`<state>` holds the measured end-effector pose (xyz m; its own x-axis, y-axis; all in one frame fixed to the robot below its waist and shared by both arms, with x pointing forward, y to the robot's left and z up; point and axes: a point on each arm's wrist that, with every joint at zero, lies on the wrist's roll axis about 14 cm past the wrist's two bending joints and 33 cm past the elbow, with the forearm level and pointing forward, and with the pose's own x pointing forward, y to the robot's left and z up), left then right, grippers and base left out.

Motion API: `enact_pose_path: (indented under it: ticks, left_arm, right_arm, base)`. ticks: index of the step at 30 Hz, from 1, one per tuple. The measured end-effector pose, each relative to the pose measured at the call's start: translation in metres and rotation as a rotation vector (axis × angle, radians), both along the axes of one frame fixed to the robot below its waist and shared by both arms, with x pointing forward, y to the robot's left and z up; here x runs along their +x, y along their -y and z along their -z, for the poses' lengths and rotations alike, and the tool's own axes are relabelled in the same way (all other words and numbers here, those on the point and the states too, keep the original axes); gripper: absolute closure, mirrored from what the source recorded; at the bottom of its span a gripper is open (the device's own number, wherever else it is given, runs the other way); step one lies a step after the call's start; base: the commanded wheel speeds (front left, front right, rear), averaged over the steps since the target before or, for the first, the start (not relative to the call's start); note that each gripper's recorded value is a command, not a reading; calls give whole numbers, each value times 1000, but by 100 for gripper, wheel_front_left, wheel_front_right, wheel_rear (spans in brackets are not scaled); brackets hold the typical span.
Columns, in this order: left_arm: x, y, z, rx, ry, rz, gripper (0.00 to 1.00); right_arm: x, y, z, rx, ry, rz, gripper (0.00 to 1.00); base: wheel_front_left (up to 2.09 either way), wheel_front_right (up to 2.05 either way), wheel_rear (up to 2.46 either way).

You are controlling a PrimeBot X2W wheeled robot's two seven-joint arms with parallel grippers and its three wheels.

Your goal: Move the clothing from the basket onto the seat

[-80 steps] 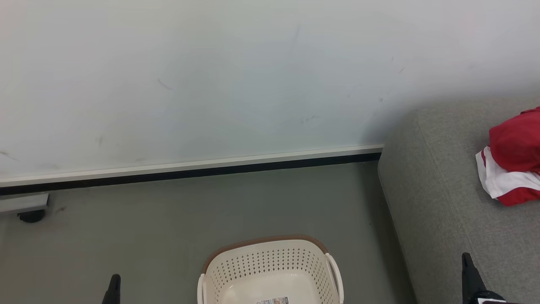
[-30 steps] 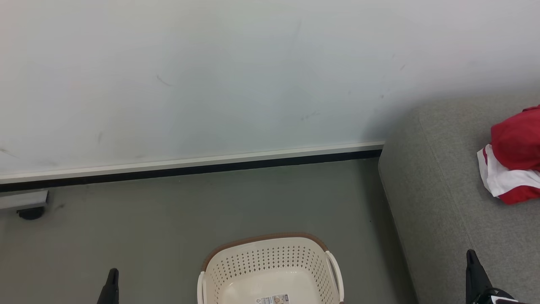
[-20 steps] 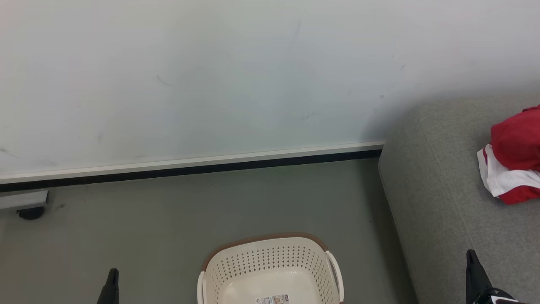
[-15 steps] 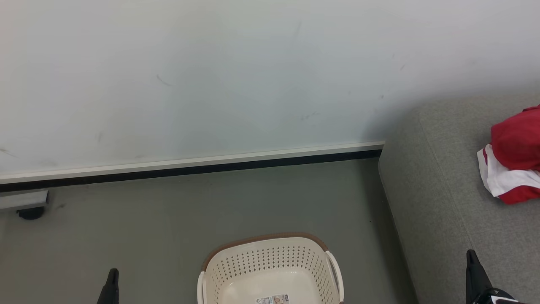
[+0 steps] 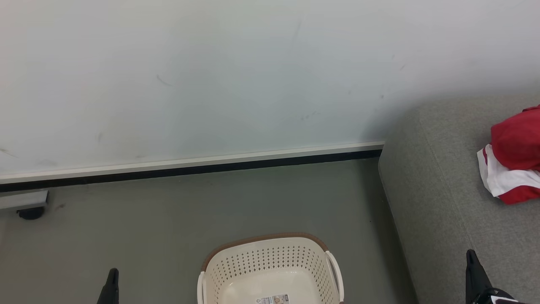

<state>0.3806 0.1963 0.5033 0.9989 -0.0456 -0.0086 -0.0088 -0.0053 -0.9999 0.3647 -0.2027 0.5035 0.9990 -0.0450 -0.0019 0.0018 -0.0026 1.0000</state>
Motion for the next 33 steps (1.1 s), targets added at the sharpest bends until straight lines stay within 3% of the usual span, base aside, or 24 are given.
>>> enact_pose_path:
  ticks: [33]
  left_arm:
    - [0, 0, 0, 0, 0, 0, 100]
  right_arm:
    - [0, 0, 0, 1, 0, 0, 100]
  base:
    - [0, 0, 0]
